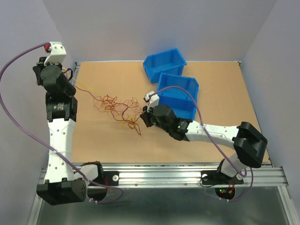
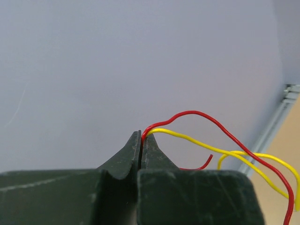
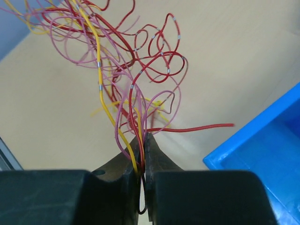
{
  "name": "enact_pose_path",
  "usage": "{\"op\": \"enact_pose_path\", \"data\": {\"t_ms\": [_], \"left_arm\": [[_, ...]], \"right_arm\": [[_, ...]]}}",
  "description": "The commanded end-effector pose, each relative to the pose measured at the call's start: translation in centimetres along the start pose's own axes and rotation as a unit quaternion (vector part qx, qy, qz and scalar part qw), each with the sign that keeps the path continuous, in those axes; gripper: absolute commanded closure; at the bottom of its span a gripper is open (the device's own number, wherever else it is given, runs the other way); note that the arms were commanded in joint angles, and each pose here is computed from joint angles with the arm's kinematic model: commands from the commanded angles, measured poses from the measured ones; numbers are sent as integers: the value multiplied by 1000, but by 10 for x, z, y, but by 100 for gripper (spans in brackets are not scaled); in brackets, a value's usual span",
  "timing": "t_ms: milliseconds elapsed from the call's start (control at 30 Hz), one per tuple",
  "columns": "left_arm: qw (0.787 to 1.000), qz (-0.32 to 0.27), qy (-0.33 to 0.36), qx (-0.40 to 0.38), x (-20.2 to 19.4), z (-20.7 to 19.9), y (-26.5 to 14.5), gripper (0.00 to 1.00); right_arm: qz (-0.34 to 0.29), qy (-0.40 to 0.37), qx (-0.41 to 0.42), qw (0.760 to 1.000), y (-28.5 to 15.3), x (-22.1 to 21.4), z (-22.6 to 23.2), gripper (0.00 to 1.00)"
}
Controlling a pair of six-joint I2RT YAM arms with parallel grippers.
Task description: Untangle the cables
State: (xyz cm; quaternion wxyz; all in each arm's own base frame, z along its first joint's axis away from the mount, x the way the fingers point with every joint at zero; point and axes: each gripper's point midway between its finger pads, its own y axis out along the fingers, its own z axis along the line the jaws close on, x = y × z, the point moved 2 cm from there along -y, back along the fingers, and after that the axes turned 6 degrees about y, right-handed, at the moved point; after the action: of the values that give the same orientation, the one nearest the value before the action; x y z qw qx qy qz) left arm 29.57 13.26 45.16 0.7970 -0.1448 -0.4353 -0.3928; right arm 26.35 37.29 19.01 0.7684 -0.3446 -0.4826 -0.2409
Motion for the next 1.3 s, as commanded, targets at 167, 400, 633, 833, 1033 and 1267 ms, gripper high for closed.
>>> {"op": "enact_pose_path", "data": {"t_ms": [167,400,633,833,1033,1267], "left_arm": [[995,-79,-56,-29,32,32,-24,100],[883,-228,-32,-409,74,-56,-108,100],[794,-289,-50,-532,93,-62,-167,100],[743,-294,-62,-598,95,-76,-184,100],[686,-287,-77,-665,85,-94,-203,100],[660,-309,-76,-680,85,-84,-232,100]], "right_arm": [[-8,-48,37,998,8,20,33,23],[9,-67,100,993,9,10,51,8],[-25,-66,165,984,-4,15,66,8],[-76,-67,213,972,-32,34,76,7],[-119,-76,219,965,-41,59,80,8],[-162,-94,179,966,-33,93,79,21]]}}
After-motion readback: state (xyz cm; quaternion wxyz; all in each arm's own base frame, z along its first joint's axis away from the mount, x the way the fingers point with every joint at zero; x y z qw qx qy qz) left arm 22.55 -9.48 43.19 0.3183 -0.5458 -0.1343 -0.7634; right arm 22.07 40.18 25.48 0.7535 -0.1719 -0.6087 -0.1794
